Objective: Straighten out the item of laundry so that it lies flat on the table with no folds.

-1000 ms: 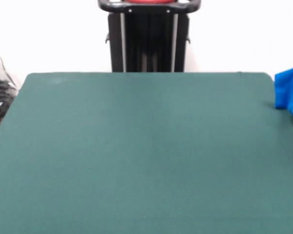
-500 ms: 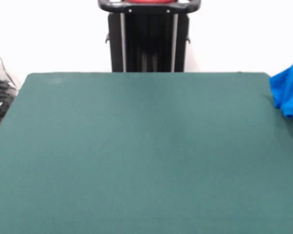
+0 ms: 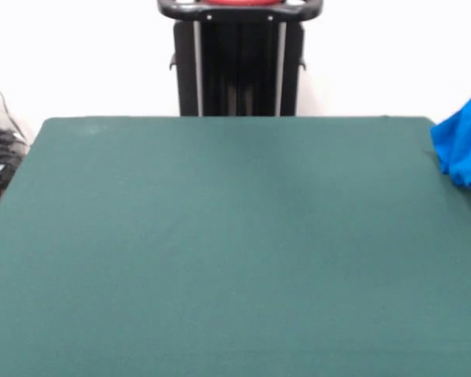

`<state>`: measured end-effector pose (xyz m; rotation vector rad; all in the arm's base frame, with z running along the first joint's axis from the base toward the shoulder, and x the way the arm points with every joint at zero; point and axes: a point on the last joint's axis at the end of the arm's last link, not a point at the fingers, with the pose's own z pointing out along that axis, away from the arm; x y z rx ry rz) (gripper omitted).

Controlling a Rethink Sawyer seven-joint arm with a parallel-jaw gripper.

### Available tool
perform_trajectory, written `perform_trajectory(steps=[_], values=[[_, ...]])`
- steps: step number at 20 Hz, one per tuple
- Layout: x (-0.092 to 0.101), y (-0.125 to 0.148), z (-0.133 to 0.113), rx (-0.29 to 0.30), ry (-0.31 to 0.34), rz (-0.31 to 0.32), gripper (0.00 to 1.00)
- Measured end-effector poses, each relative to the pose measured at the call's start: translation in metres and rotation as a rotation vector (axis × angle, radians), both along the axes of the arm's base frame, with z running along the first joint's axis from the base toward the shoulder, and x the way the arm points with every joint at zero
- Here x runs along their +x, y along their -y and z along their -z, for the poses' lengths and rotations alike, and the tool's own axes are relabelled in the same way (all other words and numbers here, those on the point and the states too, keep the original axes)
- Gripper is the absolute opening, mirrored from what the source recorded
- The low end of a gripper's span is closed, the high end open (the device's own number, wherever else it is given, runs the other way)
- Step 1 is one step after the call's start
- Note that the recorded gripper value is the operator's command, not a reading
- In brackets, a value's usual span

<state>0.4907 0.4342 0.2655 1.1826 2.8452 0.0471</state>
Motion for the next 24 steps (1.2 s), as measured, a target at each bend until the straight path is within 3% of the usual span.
perform_trajectory(steps=[3,8,13,15,24], values=[[-0.003,0.001,0.003,-0.004,-0.003,0.000,0.00],[0.014,0.033,0.015,-0.006,0.028,0.060,0.00],[0.051,0.098,0.030,-0.019,0.093,0.170,0.00],[0.069,0.138,0.034,-0.025,0.112,0.234,0.00],[0.096,0.247,0.031,0.002,0.096,0.369,0.00]])
